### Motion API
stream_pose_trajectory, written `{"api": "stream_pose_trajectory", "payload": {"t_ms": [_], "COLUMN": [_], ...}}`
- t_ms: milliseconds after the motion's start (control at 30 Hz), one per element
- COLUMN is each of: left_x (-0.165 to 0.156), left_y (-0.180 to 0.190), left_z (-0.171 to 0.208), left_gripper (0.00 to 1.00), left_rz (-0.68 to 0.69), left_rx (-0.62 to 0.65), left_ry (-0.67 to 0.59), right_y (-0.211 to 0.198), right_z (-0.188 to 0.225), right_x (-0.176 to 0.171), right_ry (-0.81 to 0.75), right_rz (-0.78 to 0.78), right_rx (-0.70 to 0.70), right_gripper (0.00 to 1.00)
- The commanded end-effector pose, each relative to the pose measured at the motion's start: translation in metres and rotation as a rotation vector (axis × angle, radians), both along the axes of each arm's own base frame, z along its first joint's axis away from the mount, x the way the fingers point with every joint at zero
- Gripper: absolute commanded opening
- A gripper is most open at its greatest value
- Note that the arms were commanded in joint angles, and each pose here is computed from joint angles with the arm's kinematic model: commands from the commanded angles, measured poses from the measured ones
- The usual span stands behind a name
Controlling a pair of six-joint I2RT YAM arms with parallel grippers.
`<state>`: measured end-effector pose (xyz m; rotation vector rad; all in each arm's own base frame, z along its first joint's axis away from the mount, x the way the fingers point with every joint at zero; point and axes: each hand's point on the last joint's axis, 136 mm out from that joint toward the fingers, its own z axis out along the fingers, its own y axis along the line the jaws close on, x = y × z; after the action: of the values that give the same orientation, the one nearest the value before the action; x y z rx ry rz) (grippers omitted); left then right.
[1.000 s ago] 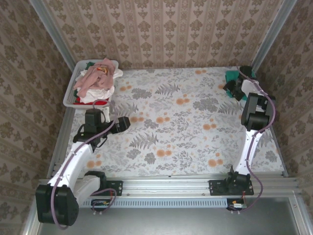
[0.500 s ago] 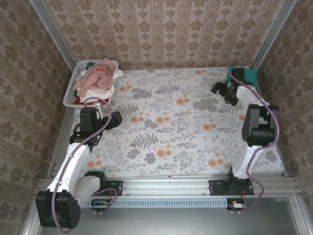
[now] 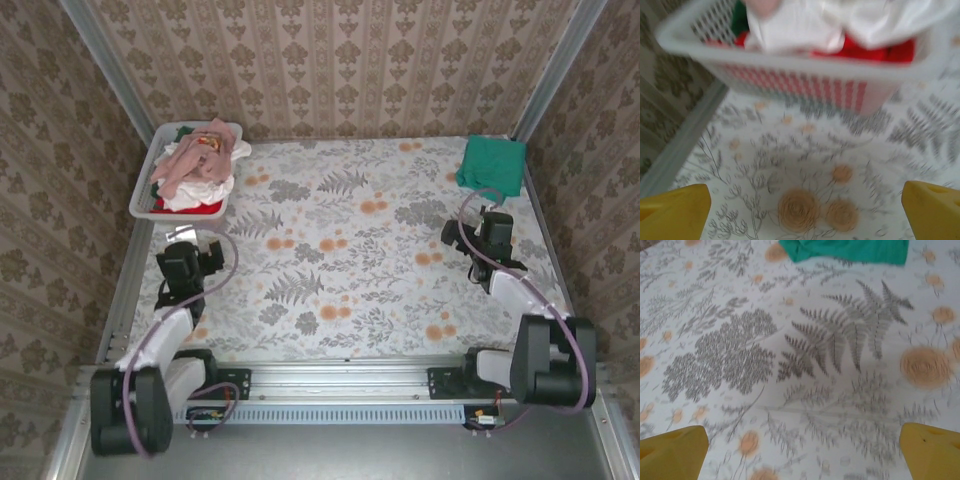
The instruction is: Fold and stack the t-shirts
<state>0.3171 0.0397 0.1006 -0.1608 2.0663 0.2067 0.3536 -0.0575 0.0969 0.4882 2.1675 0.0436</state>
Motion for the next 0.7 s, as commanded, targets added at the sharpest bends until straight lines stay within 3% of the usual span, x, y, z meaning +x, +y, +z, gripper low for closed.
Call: {"api": "stream_pose_trajectory", "payload": {"t_ms": [0, 33, 133, 267, 367, 433, 500, 633, 667], "left_x": [0.033, 0.039, 0.054, 0.070, 0.063, 0.056, 0.058, 0.070, 0.082], "left_y": [-0.002, -0.004, 0.001, 0.000, -0.010, -0.012, -0.035, -0.041, -0.049], "left_z": [0.017, 0.017, 0.017, 0.014, 0.021, 0.019, 0.026, 0.000, 0.000], "left_gripper": [1.00, 1.00, 1.00, 1.00, 1.00, 1.00, 1.00, 1.00, 1.00], "left_rz": [-0.104, -0.136, -0.145, -0.224, -0.264, -0.257, -0.444, -0.310, -0.353], "left_rx": [-0.053, -0.065, -0.084, -0.190, -0.214, -0.222, -0.225, -0.051, -0.046], "left_ry": [-0.116, -0.117, -0.140, -0.117, -0.201, -0.273, -0.348, -0.224, -0.208], "right_y": [0.001, 0.005, 0.016, 0.055, 0.031, 0.032, 0.037, 0.036, 0.036], "right_z": [0.014, 0.006, 0.012, 0.008, 0.008, 0.002, 0.004, 0.003, 0.004], "right_x": [0.035, 0.039, 0.047, 0.050, 0.037, 0.036, 0.042, 0.041, 0.041], "right_ry": [-0.172, -0.158, -0.192, -0.239, -0.351, -0.271, -0.282, -0.269, -0.273], "right_rz": [0.045, 0.057, 0.085, 0.225, 0.088, 0.102, 0.117, 0.107, 0.106], "right_rx": [-0.025, -0.010, -0.185, -0.310, -0.296, -0.285, -0.304, -0.314, -0.316], "right_gripper": [1.00, 1.00, 1.00, 1.00, 1.00, 1.00, 1.00, 1.00, 1.00]}}
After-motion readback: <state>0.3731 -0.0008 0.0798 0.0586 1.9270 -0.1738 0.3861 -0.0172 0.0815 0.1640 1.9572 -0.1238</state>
